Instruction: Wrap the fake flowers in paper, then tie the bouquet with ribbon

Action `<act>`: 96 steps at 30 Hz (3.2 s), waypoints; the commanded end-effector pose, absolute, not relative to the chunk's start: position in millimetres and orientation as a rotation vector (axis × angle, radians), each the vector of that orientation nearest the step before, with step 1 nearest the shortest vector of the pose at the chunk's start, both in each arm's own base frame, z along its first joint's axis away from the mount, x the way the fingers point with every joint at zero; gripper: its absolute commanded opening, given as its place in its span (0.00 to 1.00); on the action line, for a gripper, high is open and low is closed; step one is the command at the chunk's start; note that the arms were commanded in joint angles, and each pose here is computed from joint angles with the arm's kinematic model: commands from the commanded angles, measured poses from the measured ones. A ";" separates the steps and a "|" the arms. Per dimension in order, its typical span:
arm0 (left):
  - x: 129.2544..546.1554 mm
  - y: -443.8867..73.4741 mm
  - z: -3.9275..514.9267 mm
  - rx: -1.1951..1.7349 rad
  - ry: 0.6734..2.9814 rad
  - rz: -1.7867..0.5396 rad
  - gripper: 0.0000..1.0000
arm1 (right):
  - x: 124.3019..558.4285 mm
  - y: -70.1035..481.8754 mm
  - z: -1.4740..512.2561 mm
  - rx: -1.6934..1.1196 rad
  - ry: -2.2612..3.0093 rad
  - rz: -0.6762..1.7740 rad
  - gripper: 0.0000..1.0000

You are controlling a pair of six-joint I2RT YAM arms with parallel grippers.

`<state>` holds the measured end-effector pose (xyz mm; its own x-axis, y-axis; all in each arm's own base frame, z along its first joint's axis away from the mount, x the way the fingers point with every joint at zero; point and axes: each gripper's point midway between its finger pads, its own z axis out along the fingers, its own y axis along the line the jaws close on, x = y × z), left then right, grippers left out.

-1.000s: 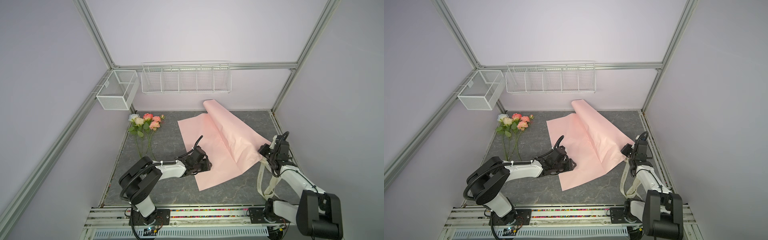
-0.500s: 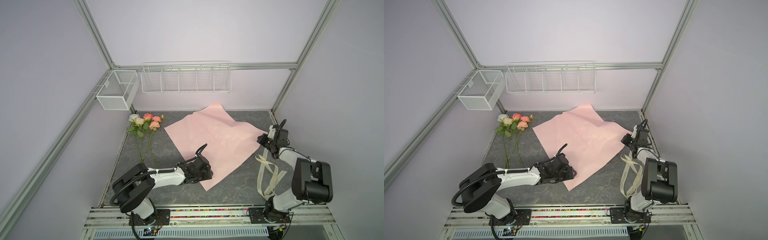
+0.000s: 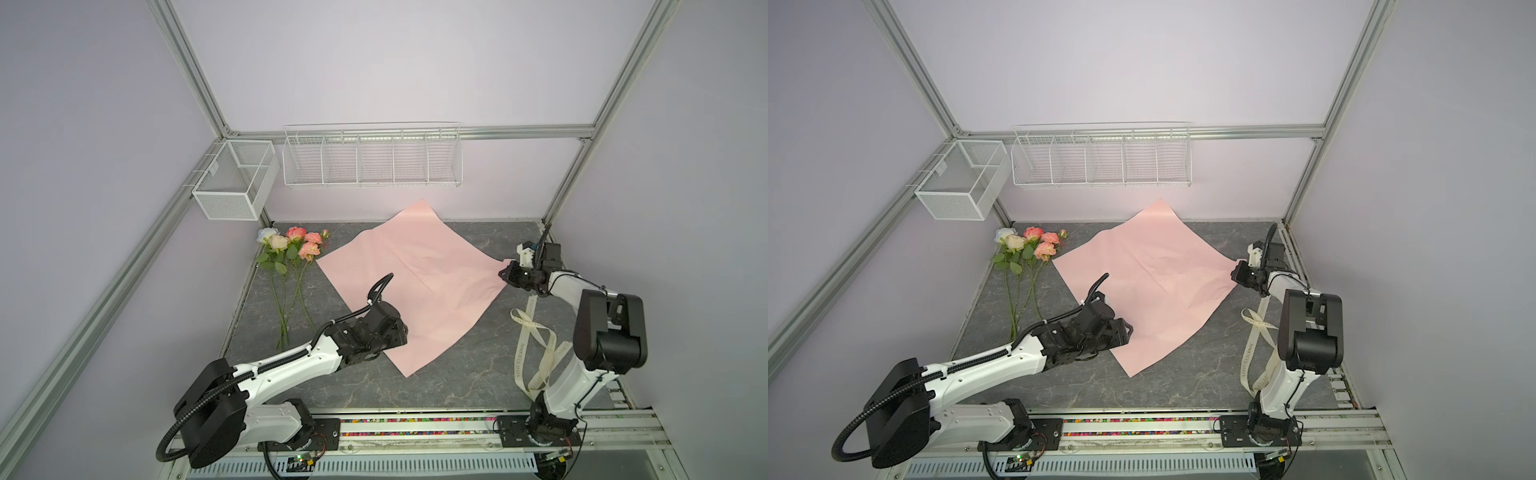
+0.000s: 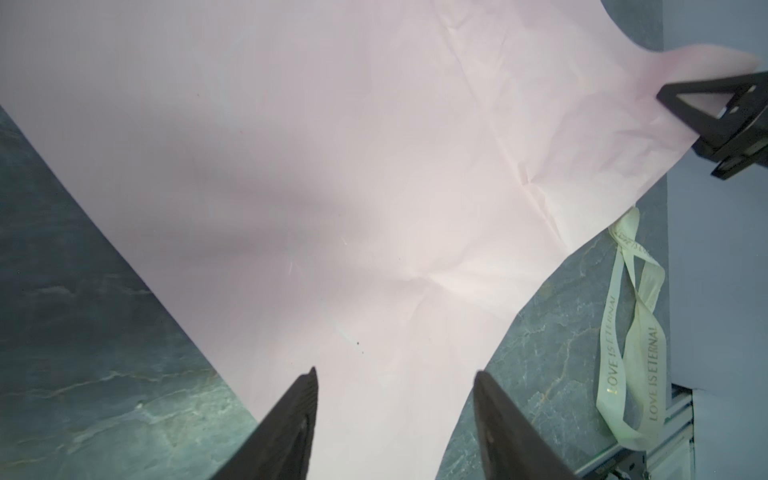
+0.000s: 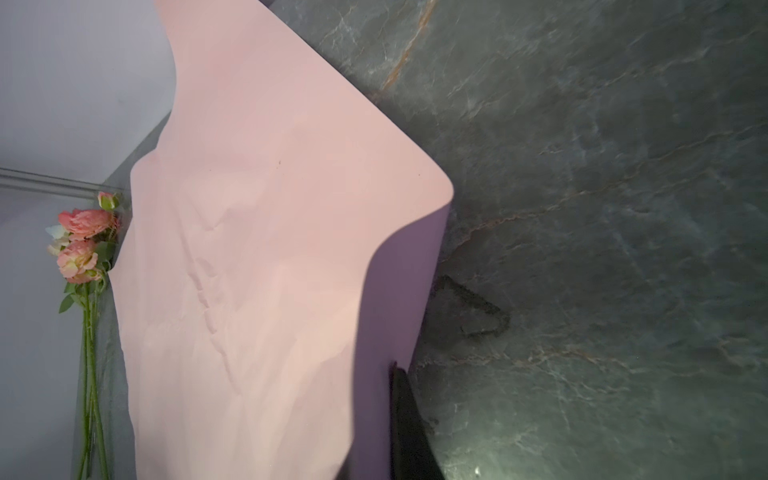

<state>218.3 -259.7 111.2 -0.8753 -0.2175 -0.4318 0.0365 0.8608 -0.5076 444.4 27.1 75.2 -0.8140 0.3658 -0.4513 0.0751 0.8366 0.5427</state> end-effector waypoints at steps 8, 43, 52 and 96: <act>215.5 -225.6 109.9 -0.172 2.532 -0.614 0.61 | 427.8 36.8 61.9 0.113 2.610 0.626 0.06; 220.9 -221.4 120.5 -0.121 2.526 -0.574 0.62 | 410.6 -19.4 96.0 0.316 2.616 0.376 0.64; 221.9 -216.5 121.5 -0.126 2.519 -0.573 0.63 | 373.8 16.3 117.9 0.467 2.523 0.631 0.78; 212.2 -156.5 120.7 -0.295 2.480 -0.604 0.72 | 168.7 217.0 38.4 0.778 2.670 1.151 0.56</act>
